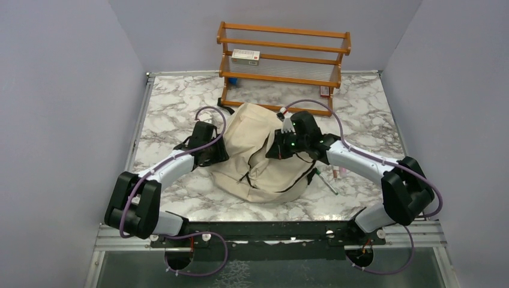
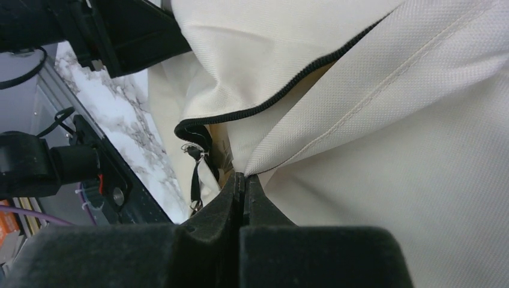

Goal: Pack the student bag
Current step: Adjust the student bag at the center of the board.

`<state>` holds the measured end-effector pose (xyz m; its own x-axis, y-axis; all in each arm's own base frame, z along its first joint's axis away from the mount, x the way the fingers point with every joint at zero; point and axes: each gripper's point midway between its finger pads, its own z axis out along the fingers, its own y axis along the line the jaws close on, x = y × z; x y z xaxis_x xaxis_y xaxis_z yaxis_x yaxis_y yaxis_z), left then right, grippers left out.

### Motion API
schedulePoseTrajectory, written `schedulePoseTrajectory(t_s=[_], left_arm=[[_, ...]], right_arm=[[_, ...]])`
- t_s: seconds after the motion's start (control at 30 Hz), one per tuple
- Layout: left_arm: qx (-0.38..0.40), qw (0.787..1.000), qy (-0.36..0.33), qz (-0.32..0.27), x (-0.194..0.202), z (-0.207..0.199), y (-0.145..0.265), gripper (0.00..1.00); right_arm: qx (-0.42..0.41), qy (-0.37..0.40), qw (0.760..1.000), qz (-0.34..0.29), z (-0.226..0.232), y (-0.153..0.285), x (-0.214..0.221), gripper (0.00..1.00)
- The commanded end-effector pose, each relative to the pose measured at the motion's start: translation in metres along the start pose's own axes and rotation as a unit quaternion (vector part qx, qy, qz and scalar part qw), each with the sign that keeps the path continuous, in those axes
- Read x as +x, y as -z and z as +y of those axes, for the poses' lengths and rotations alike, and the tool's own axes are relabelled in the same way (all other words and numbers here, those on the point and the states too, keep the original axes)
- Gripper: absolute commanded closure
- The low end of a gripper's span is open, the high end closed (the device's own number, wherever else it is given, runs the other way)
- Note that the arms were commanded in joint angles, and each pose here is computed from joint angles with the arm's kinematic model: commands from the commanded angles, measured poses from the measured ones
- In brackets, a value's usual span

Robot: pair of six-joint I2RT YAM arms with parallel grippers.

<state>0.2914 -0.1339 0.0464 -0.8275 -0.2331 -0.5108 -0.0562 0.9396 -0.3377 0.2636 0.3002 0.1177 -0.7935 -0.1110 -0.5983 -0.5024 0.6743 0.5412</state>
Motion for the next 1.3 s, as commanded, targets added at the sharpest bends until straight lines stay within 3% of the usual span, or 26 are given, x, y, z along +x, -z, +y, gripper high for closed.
schedulePoseTrajectory(t_s=[0.0, 0.37, 0.53, 0.63, 0.77, 1.27], left_arm=[[-0.034, 0.999, -0.006, -0.021, -0.011, 0.016, 0.005, 0.43], [-0.029, 0.998, 0.003, -0.06, -0.028, 0.015, 0.025, 0.43], [-0.053, 0.989, 0.006, -0.14, -0.064, 0.017, 0.067, 0.42], [-0.072, 0.976, 0.008, -0.205, -0.092, 0.02, 0.103, 0.32], [-0.075, 0.963, 0.004, -0.259, -0.116, 0.016, 0.137, 0.27], [-0.093, 0.948, -0.01, -0.305, -0.148, 0.01, 0.18, 0.25]], right_arm=[[-0.026, 0.034, 0.997, -0.066, 0.034, 0.022, -0.051, 1.0], [-0.083, 0.077, 0.988, -0.104, 0.092, 0.03, -0.117, 0.99], [-0.11, 0.083, 0.986, -0.093, 0.116, 0.027, -0.114, 0.99], [-0.125, 0.086, 0.985, -0.08, 0.129, 0.018, -0.106, 0.99], [-0.146, 0.097, 0.981, -0.077, 0.152, 0.005, -0.108, 0.99], [-0.193, 0.125, 0.965, -0.128, 0.214, -0.012, -0.186, 1.0]])
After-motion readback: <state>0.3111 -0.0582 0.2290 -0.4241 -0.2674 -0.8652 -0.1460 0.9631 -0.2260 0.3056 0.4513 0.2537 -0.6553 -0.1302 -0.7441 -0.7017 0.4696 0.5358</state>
